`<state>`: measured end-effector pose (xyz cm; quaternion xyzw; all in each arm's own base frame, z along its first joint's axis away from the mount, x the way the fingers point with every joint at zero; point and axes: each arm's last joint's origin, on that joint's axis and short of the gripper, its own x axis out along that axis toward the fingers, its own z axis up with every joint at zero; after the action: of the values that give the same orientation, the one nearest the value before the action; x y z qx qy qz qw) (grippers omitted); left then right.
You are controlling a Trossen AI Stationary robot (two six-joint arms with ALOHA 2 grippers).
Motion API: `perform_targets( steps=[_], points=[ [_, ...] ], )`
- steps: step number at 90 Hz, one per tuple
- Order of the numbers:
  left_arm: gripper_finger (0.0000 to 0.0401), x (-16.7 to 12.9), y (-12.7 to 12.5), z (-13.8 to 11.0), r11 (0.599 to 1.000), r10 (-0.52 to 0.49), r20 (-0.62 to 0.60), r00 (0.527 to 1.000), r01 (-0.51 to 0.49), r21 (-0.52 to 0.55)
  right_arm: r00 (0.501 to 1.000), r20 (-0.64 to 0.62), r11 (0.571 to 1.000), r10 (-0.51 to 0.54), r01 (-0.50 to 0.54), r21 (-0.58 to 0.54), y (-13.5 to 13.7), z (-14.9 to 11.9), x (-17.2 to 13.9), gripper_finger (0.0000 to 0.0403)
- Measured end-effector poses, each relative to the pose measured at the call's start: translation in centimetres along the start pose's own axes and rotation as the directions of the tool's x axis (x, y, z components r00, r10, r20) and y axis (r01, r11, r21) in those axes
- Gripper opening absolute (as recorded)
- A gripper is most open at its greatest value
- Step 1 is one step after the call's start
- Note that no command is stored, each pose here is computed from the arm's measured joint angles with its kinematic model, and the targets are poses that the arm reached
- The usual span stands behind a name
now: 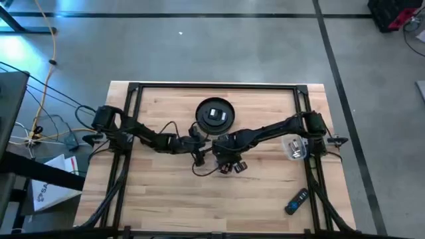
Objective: Insert battery
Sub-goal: Insert the orange battery into the wall clock battery compartment
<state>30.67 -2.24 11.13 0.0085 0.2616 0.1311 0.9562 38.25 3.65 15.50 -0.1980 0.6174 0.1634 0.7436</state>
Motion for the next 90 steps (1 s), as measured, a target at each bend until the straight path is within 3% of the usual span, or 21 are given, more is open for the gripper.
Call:
perform_targets(
  steps=[24, 53, 90],
  points=[
    [0.0188, 0.0, 0.0, 0.0, 1.0, -0.001, 0.0, 1.0, 0.001, -0.008, 1.0, -0.011, 0.998, -0.023, 0.023, 0.056, -0.1, 0.0, 0.0, 0.0085],
    [0.0188, -0.5, 0.1, 0.5, 1.0, 0.002, -0.002, 1.0, -0.002, 0.011, 0.999, -0.012, 0.992, -0.032, 0.033, 0.121, -0.1, 0.0, -0.1, 0.0016],
    [0.0188, -3.2, 1.8, 2.2, 0.987, 0.146, -0.049, 0.988, -0.142, 0.077, 0.995, 0.09, 0.977, -0.032, 0.012, 0.211, -0.9, 1.8, -2.6, 0.001]
  ],
)
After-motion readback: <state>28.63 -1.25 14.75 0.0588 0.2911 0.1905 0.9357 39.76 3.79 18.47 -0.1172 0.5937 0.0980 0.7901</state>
